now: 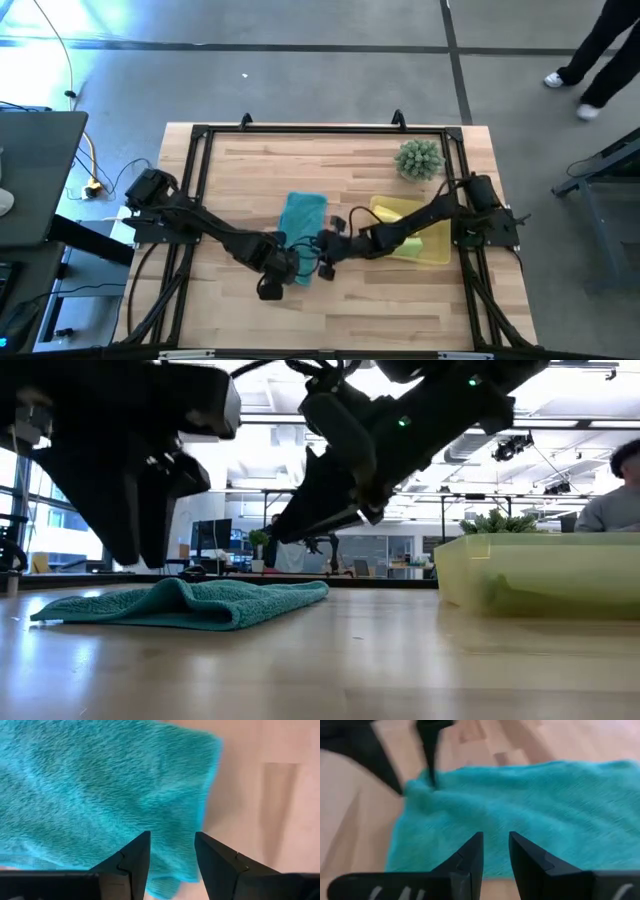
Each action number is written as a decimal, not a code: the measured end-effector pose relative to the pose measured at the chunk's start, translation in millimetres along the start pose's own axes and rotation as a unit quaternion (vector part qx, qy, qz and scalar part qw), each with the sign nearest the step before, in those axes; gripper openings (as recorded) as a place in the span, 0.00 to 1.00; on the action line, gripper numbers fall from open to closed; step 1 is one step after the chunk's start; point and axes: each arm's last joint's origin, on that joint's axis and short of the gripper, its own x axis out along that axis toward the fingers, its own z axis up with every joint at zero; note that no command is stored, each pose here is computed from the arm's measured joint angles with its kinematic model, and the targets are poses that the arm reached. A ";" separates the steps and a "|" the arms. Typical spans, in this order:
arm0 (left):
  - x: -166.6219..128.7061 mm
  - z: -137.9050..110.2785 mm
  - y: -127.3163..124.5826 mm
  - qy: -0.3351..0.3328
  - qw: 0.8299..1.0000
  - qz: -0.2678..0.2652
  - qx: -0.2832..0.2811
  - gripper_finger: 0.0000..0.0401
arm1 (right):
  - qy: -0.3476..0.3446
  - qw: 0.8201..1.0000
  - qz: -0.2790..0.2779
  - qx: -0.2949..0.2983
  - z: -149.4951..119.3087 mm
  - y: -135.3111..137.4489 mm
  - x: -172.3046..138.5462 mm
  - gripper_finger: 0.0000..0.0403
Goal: Roll microfiber towels into tight, uniform cylinder then place into a basket
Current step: Fold the blue microfiber towel, then roll the blue microfiber towel
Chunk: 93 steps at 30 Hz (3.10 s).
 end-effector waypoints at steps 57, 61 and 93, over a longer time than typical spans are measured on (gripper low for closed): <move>3.1 -4.5 -0.4 0.059 0.994 0.027 0.087 0.36 | -0.005 0.986 0.138 -0.092 -41.6 45.8 18.8 0.20; 11.6 -10.1 1.7 0.053 0.997 0.026 0.057 0.36 | 0.010 0.987 0.132 -0.088 -53.5 46.9 25.9 0.20; 0.7 -17.4 -37.8 -0.024 0.931 0.049 0.361 0.36 | 0.069 0.911 0.122 -0.387 -39.3 40.8 -12.5 0.33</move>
